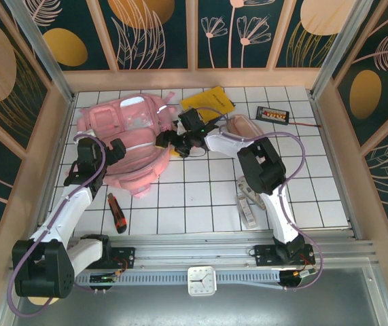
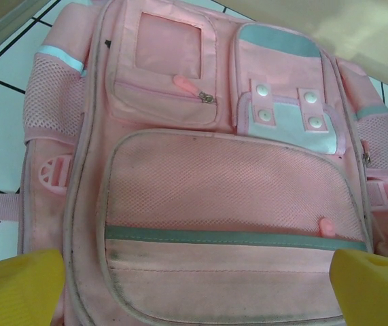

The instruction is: Pack books, pencil case, and school supplies into a backpack

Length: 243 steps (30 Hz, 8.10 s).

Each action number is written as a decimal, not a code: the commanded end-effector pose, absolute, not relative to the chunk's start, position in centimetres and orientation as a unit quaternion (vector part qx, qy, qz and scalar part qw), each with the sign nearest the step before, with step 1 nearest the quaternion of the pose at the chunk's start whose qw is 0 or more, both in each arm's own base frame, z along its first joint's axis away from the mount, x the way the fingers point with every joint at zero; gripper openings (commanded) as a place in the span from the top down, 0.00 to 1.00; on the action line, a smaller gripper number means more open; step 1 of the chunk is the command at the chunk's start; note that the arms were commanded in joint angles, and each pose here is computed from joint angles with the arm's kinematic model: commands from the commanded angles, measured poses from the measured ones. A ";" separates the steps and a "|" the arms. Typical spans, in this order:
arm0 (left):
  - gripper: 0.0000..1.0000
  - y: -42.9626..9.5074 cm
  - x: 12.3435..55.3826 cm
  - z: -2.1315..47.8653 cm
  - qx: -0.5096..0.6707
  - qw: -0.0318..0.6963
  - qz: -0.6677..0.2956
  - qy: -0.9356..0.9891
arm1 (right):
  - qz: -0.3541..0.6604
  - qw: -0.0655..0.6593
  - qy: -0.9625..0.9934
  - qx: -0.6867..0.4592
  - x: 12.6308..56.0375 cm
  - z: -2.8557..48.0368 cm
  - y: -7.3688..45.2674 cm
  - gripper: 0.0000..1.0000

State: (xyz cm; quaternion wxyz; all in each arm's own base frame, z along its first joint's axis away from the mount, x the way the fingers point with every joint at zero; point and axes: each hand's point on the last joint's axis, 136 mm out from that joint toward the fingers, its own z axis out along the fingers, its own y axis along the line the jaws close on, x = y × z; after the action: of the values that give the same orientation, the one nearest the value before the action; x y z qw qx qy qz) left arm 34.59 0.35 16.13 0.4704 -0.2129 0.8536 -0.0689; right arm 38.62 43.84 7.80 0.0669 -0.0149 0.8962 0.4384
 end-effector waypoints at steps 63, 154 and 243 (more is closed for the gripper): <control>1.00 -15.2 37.0 5.3 0.214 0.305 0.054 0.926 | 0.483 0.156 0.855 -0.100 32.2 10.6 38.5 1.00; 1.00 -17.1 33.5 26.4 0.369 0.453 -0.032 0.811 | 0.514 0.304 0.639 -0.486 33.7 10.1 35.2 0.78; 1.00 -31.3 56.4 27.0 -0.129 0.366 -0.310 0.868 | 0.384 0.183 0.872 -0.243 26.0 10.7 50.5 1.00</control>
State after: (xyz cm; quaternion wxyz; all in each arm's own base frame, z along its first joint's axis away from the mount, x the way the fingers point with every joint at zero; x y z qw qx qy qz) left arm 54.72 -27.57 20.32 0.2989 -0.1271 0.9237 -0.2031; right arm 30.68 48.69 13.01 0.2508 -0.1821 0.8791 0.3622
